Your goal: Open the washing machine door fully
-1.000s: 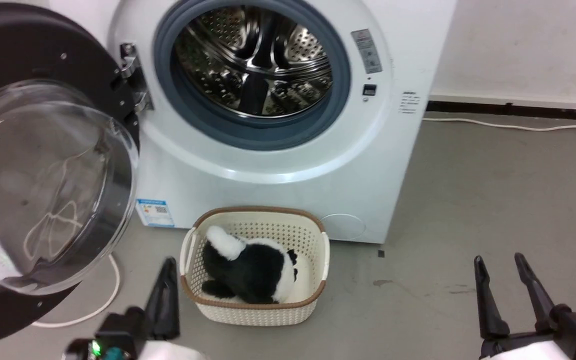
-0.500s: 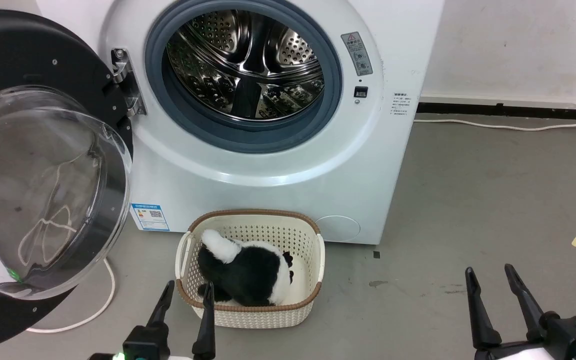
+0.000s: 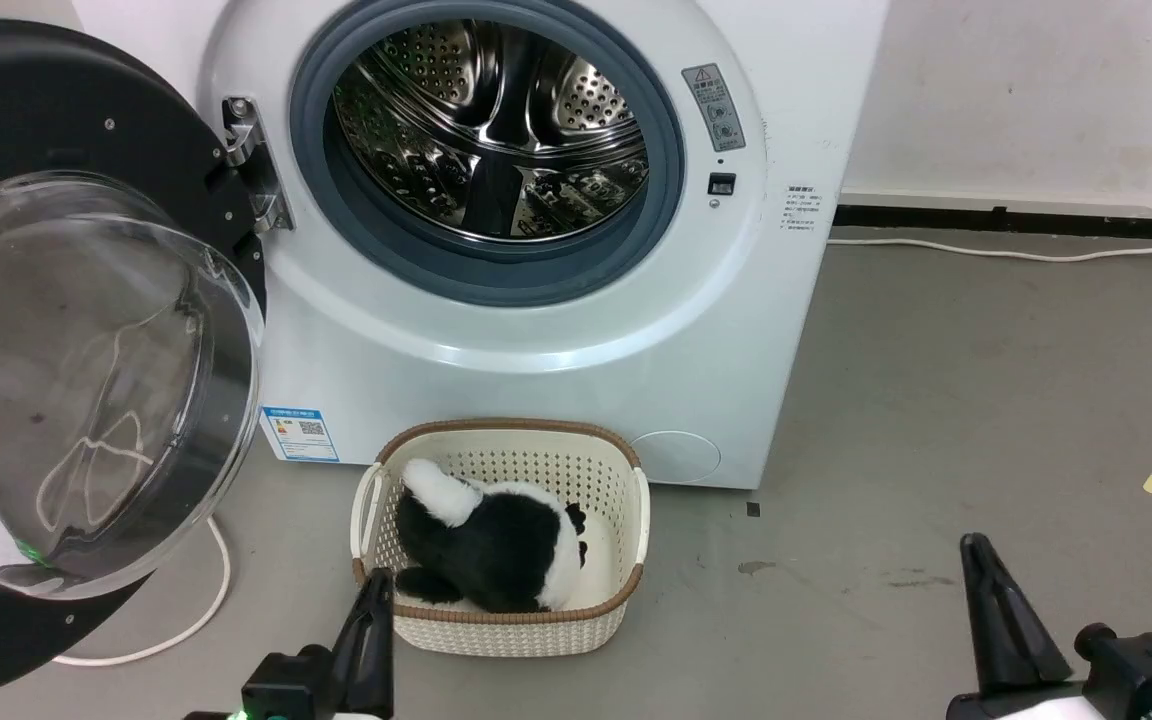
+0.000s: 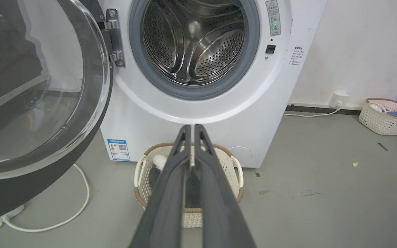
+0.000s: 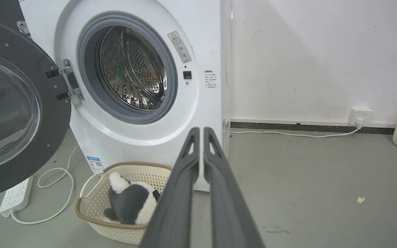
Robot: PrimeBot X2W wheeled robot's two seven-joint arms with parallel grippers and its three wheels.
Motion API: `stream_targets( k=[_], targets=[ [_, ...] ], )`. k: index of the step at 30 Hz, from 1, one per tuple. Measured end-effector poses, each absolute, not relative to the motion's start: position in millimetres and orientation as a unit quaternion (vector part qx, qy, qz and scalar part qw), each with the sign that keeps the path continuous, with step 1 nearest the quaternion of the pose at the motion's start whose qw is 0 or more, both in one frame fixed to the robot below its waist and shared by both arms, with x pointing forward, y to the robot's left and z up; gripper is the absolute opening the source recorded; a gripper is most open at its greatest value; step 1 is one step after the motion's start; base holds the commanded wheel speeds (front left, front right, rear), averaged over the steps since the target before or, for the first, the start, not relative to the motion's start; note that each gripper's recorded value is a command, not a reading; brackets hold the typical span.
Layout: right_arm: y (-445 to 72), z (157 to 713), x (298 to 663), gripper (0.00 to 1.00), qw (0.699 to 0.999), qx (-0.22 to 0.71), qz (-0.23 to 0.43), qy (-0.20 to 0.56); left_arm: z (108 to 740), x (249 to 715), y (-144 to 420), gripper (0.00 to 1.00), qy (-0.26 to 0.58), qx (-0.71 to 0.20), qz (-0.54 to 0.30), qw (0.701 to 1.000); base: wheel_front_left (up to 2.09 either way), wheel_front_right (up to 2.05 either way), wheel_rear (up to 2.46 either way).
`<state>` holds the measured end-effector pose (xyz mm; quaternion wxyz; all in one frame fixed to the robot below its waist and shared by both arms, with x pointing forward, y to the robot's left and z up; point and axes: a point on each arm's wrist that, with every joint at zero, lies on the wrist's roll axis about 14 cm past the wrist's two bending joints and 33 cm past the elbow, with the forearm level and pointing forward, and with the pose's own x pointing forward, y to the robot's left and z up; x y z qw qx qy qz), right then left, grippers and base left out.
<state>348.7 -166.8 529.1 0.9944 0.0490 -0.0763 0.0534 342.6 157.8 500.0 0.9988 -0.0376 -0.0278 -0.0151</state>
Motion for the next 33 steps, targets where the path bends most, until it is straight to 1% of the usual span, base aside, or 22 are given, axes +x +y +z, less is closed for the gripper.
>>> stream_targets(
  k=[33],
  targets=[
    [-165.4, 523.3, 352.7, 0.0, 0.997, 0.033, 0.057, -0.049, 501.1, 347.7, 163.2, 0.0, -0.013, -0.023, -0.012, 1.0, 0.0, 0.0, 0.0]
  ],
)
